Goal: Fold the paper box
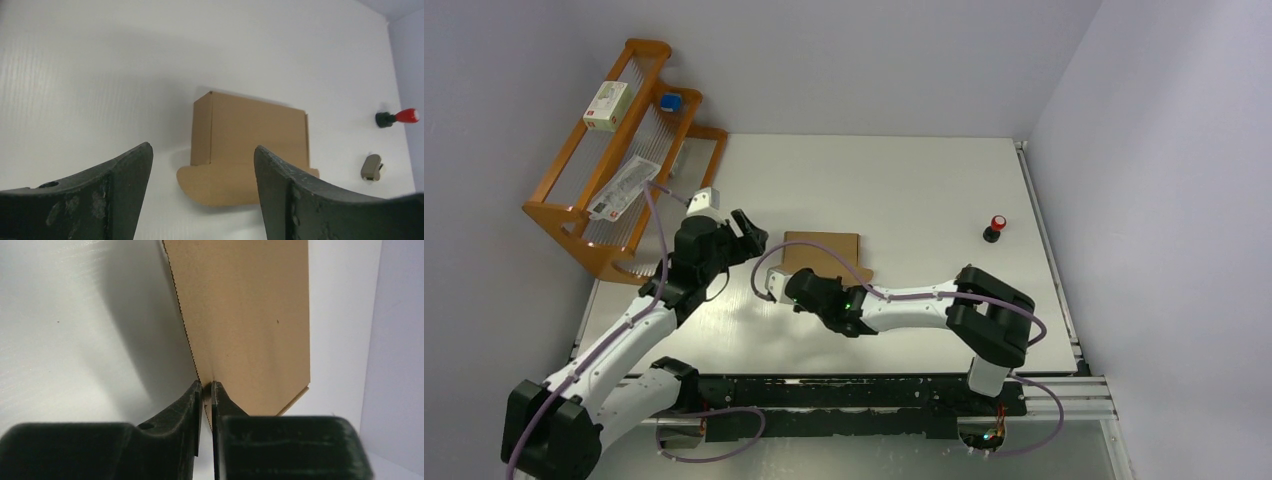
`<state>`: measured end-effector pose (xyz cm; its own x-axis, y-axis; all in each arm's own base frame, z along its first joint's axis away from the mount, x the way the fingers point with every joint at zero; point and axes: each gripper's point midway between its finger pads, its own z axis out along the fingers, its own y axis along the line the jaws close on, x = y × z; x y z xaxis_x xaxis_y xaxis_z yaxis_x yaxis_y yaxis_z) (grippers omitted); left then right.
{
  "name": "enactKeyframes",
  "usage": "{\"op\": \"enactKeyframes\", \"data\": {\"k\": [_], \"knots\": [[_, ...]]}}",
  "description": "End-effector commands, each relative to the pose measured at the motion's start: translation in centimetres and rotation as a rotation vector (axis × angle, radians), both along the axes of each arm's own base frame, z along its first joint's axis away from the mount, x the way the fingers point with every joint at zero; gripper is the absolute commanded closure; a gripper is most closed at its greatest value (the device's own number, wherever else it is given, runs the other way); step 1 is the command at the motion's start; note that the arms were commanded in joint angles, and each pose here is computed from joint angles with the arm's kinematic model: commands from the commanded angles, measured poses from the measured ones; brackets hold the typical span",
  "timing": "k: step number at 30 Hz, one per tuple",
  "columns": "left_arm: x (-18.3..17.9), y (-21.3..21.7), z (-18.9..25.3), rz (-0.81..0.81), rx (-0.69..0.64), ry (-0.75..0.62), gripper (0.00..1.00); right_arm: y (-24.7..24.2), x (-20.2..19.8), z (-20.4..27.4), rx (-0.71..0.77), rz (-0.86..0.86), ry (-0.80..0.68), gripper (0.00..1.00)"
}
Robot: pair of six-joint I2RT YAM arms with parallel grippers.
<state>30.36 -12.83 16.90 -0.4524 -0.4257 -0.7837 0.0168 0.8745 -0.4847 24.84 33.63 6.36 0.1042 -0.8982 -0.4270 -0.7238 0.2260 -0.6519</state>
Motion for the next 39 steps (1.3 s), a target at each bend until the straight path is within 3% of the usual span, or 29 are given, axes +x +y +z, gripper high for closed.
{"op": "enactKeyframes", "data": {"k": [1, 9, 19, 23, 28, 39], "knots": [[0.3, -1.7, -1.3, -0.077, -0.014, 0.016, 0.21, -0.6, -0.4, -1.1, 0.016, -0.047, 0.021, 0.82], [1.7, -3.1, -4.7, -0.122, 0.010, 0.078, 0.21, -0.6, -0.7, 3.3, 0.234, -0.100, 0.055, 0.46], [2.9, -5.3, -8.1, -0.218, 0.021, 0.152, 0.24, -3.8, 1.2, 5.4, 0.529, -0.264, 0.156, 0.28], [2.9, -5.8, -9.2, -0.243, 0.024, 0.177, 0.25, -6.7, 4.6, 5.3, 0.678, -0.462, 0.218, 0.27], [2.7, -6.1, -10.1, -0.266, 0.030, 0.198, 0.27, -8.2, 6.1, 4.3, 0.843, -0.579, 0.316, 0.29], [2.1, -6.2, -11.9, -0.284, 0.042, 0.237, 0.34, -9.4, 5.8, -1.3, 0.901, -0.724, 0.493, 0.45]]}}
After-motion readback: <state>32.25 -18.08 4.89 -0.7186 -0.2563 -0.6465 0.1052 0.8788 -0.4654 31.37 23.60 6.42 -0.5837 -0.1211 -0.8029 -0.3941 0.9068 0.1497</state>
